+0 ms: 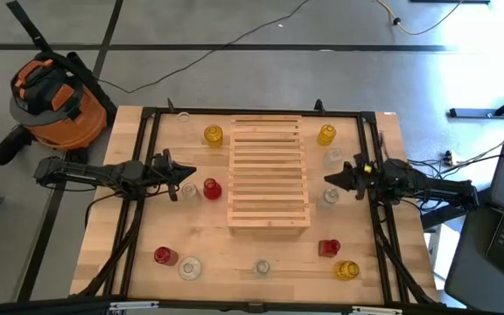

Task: Sort vases onto shelf
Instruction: Put the transparent vase on the shelf

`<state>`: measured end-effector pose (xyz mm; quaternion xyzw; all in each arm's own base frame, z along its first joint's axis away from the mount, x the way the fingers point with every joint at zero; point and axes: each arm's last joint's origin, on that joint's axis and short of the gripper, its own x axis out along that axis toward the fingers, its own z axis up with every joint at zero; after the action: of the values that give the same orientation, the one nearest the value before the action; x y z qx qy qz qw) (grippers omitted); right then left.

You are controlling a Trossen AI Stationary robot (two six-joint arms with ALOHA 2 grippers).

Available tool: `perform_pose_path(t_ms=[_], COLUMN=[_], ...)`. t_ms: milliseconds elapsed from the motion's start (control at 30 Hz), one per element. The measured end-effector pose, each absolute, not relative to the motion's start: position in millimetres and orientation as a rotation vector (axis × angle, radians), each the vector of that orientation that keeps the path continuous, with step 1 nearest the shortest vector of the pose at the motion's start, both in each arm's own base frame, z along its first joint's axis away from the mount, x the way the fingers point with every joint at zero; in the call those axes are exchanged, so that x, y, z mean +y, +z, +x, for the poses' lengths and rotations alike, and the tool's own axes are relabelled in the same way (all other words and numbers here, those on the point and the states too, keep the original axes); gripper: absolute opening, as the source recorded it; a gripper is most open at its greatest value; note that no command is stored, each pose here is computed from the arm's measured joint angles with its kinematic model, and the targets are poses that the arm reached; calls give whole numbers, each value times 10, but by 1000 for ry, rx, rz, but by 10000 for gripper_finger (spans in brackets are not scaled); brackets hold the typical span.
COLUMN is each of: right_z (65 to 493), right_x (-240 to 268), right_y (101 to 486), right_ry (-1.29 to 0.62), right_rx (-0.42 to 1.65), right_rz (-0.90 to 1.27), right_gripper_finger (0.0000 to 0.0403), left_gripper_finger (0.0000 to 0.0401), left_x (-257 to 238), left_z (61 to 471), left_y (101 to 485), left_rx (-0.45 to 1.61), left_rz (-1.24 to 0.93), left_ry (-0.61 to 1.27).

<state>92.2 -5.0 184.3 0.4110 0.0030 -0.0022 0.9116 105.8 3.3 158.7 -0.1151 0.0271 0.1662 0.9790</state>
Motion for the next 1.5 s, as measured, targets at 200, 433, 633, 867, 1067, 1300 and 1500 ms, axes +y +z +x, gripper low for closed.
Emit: perform_pose_path(t_ms=[200,433,633,867,1067,1300,1500], right_z=[904,799,601,534,974,2119,3127], right_x=[-137,-240,-247,-160,-81,-80,-110], right_y=[1944,2144,2610,3870,4931,5527,5399], right_ry=[-215,-387,-260,-56,188,334,434], right_rx=[-263,-780,-1180,-1155,-814,-326,31], right_rz=[1154,1401,1279,825,608,526,508], right_gripper_finger=[1,1,1,1,1,1,1], left_gripper_finger=[0,0,0,0,0,0,0], left_x=[33,33,33,33,33,26,30], left_z=[1058,1058,1058,1058,1058,1064,1042], left_y=[1588,1589,1588,1588,1588,1657,1885], left_rx=[54,54,54,54,54,-42,-339], left_rz=[-232,-232,-232,-232,-232,-437,-958], left_ry=[335,335,335,335,334,299,187])
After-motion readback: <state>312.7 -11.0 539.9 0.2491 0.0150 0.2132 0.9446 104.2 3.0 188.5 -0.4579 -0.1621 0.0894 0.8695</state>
